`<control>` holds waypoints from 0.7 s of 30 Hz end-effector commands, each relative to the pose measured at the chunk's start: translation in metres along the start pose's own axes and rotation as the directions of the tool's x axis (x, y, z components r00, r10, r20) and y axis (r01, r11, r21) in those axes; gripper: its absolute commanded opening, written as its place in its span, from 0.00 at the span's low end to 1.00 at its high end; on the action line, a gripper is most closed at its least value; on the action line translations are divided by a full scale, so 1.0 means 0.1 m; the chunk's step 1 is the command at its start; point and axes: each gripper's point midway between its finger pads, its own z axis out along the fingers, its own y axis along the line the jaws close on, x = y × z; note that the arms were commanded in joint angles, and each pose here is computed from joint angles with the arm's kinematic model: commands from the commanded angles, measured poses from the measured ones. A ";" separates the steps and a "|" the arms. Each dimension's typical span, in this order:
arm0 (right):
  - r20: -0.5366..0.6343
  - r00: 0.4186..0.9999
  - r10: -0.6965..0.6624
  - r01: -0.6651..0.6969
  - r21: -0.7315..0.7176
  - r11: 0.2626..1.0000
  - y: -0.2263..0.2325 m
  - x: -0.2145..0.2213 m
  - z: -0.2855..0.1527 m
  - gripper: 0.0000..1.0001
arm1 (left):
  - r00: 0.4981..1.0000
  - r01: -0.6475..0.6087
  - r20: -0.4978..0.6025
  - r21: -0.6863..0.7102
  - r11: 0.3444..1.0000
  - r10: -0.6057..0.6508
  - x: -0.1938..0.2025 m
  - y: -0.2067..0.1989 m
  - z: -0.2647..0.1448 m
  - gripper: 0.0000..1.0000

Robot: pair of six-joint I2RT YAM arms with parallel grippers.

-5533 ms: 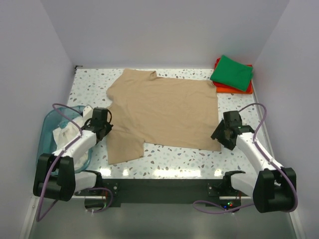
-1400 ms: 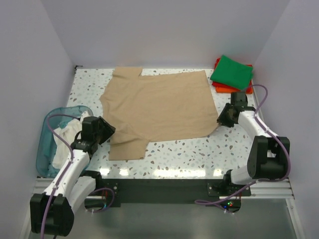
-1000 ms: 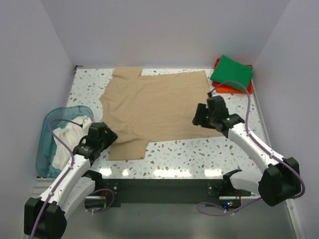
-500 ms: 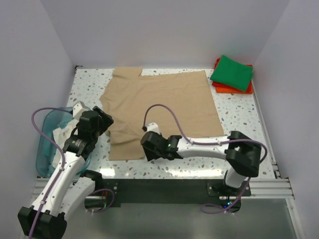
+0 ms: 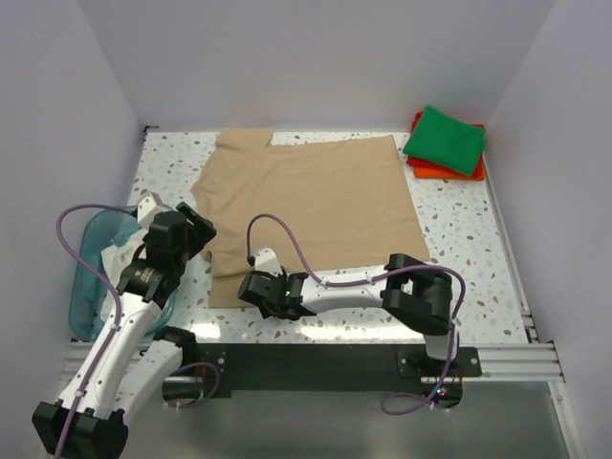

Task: Fold and stack the t-shirts
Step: Flatten the tshirt out

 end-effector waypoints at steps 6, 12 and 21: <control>0.078 0.996 0.052 -0.055 0.036 0.998 -0.03 -0.10 0.09 0.30 | 0.999 -0.003 -0.044 0.020 1.000 0.004 0.24 0.08 0.11 0.76; 0.065 0.997 0.046 -0.049 0.042 0.998 -0.18 0.00 -0.01 0.02 | 0.995 0.019 -0.101 0.022 1.000 -0.017 0.50 0.17 0.20 0.73; 0.035 0.999 0.030 -0.031 0.036 0.999 -0.53 0.08 -0.29 0.00 | 0.981 0.031 -0.195 0.047 0.998 -0.022 0.86 0.26 0.28 0.74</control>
